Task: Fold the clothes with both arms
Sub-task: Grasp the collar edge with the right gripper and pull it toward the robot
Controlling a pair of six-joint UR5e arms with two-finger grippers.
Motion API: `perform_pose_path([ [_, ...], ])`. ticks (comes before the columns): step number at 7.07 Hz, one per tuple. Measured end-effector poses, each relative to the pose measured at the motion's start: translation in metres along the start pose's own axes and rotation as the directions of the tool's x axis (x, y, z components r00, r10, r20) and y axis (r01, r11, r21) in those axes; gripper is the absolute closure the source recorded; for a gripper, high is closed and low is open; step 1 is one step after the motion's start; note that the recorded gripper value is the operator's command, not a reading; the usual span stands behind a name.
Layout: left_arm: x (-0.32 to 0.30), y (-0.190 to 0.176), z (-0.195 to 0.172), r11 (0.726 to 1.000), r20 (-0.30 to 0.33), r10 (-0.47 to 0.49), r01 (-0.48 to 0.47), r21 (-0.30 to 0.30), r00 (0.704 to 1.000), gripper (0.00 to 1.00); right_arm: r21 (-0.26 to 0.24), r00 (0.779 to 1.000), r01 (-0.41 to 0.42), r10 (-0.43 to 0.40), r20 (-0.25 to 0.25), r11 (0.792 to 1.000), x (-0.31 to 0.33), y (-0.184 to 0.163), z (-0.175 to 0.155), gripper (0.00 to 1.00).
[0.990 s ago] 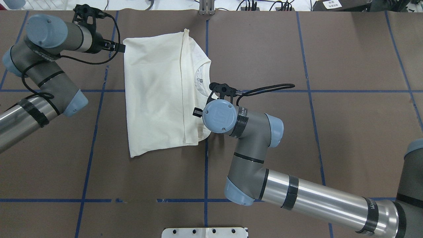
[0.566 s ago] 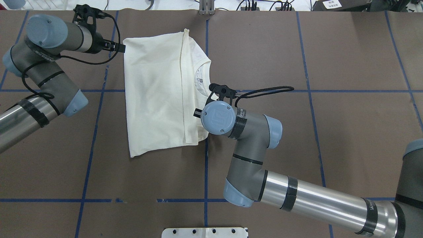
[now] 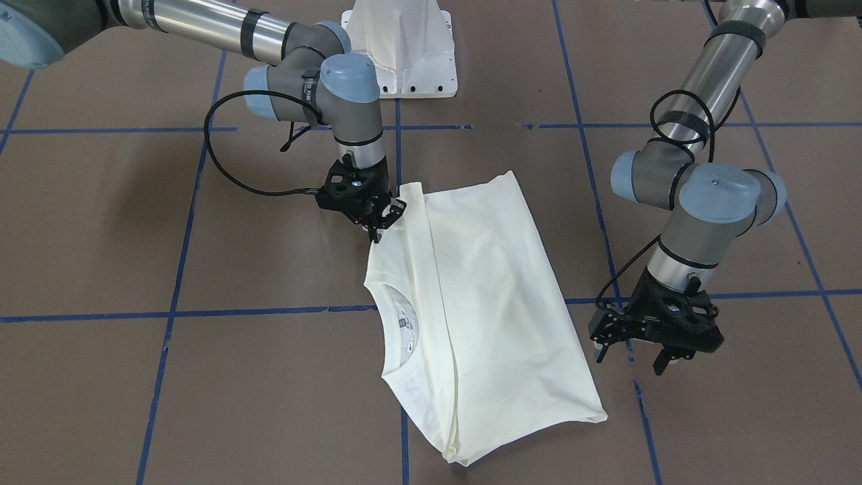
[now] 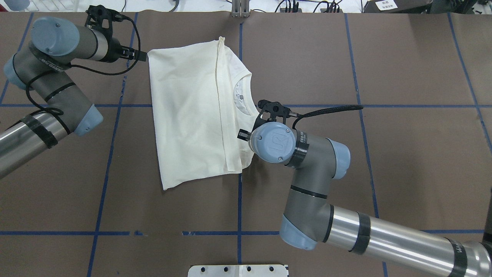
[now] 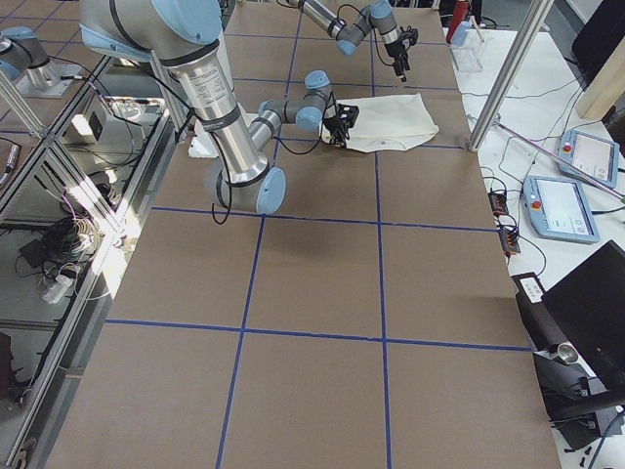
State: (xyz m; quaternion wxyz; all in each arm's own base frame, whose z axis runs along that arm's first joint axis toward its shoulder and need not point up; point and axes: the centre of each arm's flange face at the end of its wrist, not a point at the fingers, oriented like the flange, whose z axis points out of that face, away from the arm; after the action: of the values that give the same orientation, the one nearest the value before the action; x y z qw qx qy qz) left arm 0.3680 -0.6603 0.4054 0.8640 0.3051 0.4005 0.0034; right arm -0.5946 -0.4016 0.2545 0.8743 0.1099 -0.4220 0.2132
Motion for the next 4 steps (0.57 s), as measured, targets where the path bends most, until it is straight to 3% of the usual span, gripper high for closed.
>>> perform_pose_path([
  [4, 0.006, 0.002, 0.000, 1.000, -0.009, 0.005, -0.005, -0.002, 1.000, 0.00, 0.019, 0.998, 0.053, -0.054, 0.032, 0.998, 0.113, 0.099, -0.056, 1.00],
])
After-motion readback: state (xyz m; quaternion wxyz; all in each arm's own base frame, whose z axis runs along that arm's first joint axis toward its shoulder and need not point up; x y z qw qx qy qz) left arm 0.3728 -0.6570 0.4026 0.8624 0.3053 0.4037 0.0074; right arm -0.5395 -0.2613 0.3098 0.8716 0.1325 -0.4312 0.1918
